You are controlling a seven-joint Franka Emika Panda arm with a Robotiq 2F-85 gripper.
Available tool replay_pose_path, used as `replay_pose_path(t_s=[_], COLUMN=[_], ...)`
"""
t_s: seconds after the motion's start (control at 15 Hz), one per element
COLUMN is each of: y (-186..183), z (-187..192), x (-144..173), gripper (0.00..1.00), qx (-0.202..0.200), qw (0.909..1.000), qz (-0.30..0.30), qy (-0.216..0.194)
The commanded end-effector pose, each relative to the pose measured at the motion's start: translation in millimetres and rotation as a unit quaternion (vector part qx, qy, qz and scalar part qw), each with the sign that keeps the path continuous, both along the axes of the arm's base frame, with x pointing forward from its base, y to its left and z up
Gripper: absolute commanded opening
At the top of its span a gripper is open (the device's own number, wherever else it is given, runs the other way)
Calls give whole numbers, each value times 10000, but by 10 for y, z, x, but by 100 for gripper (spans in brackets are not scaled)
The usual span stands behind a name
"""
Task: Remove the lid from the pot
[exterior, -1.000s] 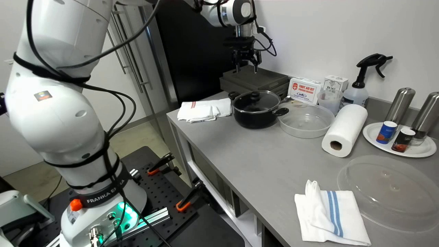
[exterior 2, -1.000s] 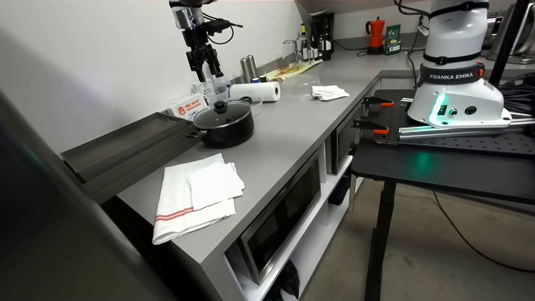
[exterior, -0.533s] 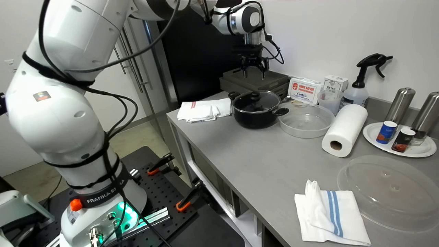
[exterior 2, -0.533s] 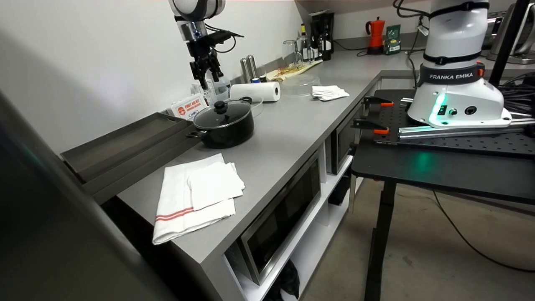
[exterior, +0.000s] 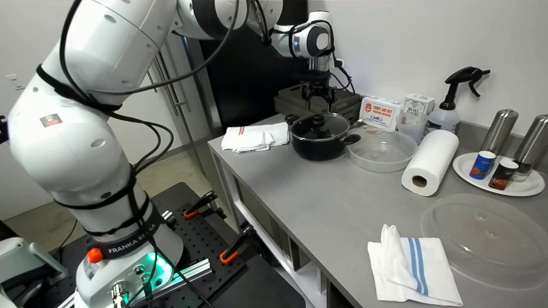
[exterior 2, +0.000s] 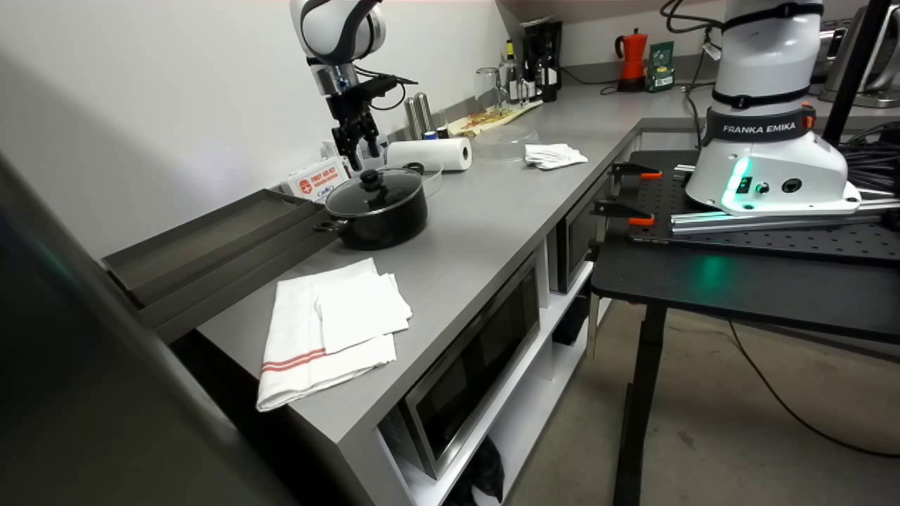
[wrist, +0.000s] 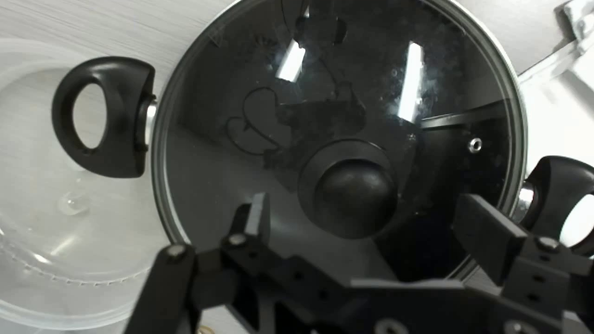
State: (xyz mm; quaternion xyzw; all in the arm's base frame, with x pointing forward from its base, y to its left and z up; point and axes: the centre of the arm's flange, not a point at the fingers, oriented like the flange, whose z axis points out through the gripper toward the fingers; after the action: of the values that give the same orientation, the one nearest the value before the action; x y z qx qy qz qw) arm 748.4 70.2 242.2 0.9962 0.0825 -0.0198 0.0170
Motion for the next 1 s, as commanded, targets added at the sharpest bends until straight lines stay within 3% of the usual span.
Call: replay_pose_path(t_s=[0.0,0.67,0.8,0.87,0.93], y=[42,56,55,53,50], z=[-39,-299,-317,-323,-327], x=[122,140,138,141,143], gripper=[100,100,94,72,72], qx=[130,89,90,90,92], qw=[9999,9998,9998,9998,9998], qz=[-57,-94,-96,-97,-100], qy=[36,142,152,153,152])
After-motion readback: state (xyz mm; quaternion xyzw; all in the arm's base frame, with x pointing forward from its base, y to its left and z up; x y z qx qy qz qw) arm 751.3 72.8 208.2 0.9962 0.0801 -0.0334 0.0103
